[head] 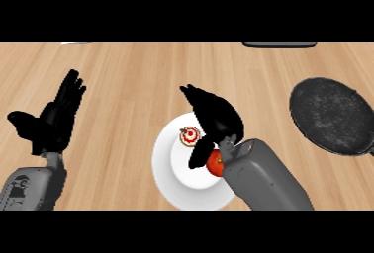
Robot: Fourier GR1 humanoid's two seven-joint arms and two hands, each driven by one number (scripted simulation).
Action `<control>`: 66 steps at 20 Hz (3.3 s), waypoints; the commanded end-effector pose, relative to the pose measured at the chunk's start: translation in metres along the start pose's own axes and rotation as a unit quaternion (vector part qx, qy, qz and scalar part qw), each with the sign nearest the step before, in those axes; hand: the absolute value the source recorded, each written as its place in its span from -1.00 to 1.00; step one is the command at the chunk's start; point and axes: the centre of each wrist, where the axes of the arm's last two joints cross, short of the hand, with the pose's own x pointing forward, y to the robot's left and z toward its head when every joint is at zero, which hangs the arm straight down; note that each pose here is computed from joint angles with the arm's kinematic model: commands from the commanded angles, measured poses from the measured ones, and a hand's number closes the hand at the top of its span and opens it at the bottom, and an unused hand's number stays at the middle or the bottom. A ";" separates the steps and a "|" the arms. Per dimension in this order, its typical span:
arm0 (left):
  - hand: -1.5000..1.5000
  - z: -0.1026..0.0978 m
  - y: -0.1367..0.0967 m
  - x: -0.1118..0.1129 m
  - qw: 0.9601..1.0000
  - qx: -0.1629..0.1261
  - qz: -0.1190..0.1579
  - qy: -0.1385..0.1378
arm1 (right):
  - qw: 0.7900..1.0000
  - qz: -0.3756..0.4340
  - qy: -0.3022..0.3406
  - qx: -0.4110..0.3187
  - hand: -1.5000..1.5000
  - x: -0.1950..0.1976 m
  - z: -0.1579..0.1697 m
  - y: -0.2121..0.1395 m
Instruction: Pick the cupcake from the plate and place it in the pan
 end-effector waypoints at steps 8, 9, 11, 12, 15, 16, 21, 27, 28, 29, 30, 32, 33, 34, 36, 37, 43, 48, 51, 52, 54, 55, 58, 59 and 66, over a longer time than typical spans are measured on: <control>0.00 0.012 -0.008 0.002 1.000 -0.002 -0.002 0.001 | 0.994 0.085 0.052 0.038 -1.00 -0.006 -0.019 0.008; 0.00 -0.011 -0.012 -0.002 1.000 0.004 -0.001 0.002 | 0.992 0.096 0.063 0.050 -1.00 -0.003 -0.024 0.018; 0.00 -0.004 0.017 -0.017 1.000 -0.004 -0.004 0.006 | 0.990 0.105 0.077 0.053 -1.00 0.005 -0.022 0.019; 0.00 -0.010 -0.014 -0.007 1.000 0.004 -0.003 0.006 | 0.991 0.100 0.072 0.048 -1.00 -0.008 -0.035 0.032; 0.00 -0.001 0.006 0.013 1.000 -0.001 -0.003 0.003 | 0.992 0.088 0.069 0.053 -1.00 0.003 -0.026 0.026; 0.00 0.000 -0.006 0.008 1.000 0.002 0.004 0.000 | 0.992 0.088 0.072 0.059 -1.00 -0.002 -0.028 0.021; 0.00 -0.002 -0.002 0.003 1.000 0.000 -0.005 -0.005 | 0.987 0.115 0.086 0.066 -1.00 -0.001 -0.045 0.049; 0.00 0.008 -0.011 -0.007 1.000 0.004 -0.003 0.001 | 0.985 0.122 0.087 0.089 -1.00 -0.021 -0.045 0.055; 0.00 0.003 -0.006 0.002 1.000 -0.005 -0.007 -0.005 | 0.983 0.121 0.092 0.099 -1.00 -0.025 -0.044 0.076; 0.00 -0.002 -0.018 0.004 1.000 0.002 -0.002 -0.008 | 0.983 0.115 0.096 0.106 -1.00 -0.021 -0.056 0.061; 0.00 0.014 -0.006 0.006 1.000 0.006 0.000 0.001 | 0.984 0.115 0.094 0.099 -1.00 -0.014 -0.055 0.062; 0.00 0.005 0.007 0.001 1.000 -0.003 0.003 -0.004 | 0.983 0.108 0.093 0.114 -1.00 -0.048 -0.062 0.064; 0.00 -0.004 0.002 -0.001 1.000 0.000 -0.007 0.005 | 0.984 0.107 0.082 0.119 -1.00 -0.023 -0.057 0.070; 0.00 -0.004 -0.001 0.011 1.000 -0.008 -0.002 -0.001 | 0.984 0.113 0.073 0.116 1.00 -0.024 -0.067 0.070; 0.00 0.002 0.009 -0.002 1.000 0.001 -0.009 -0.003 | 0.983 0.132 0.023 0.125 1.00 -0.015 -0.054 0.063; 0.00 0.004 0.006 0.007 1.000 0.004 -0.001 -0.002 | 0.982 0.141 0.020 0.123 1.00 -0.013 -0.055 0.065; 0.00 -0.018 -0.001 0.008 1.000 -0.002 -0.001 -0.004 | 0.983 0.143 0.014 0.114 1.00 -0.016 -0.054 0.076; 0.00 -0.002 0.002 0.006 1.000 -0.014 -0.003 -0.005 | 0.982 0.069 0.171 0.048 1.00 -0.025 -0.071 0.055; 0.00 -0.005 -0.005 0.001 1.000 -0.003 -0.001 -0.004 | 0.954 0.002 0.301 -0.010 1.00 -0.043 -0.080 0.045; 0.00 -0.006 -0.011 0.004 1.000 -0.018 -0.004 -0.009 | 0.948 -0.007 0.315 -0.036 1.00 -0.045 -0.078 0.056; 0.00 -0.003 -0.015 0.001 1.000 -0.017 0.002 0.000 | 0.939 0.004 0.334 -0.081 1.00 -0.024 -0.084 0.032; 0.00 -0.003 -0.012 0.000 1.000 -0.008 0.005 -0.008 | 0.935 0.025 0.331 -0.123 1.00 -0.029 -0.083 0.046; 0.00 -0.001 -0.013 0.002 1.000 -0.008 -0.006 0.000 | 0.922 0.056 0.302 -0.237 1.00 0.002 -0.082 0.027; 0.00 0.006 0.005 -0.014 1.000 -0.003 -0.002 0.006 | 0.913 0.073 0.300 -0.265 1.00 0.012 -0.081 0.025; 0.00 0.006 -0.003 -0.011 1.000 0.015 -0.001 0.011 | 0.879 0.044 0.290 -0.376 1.00 0.035 -0.072 -0.010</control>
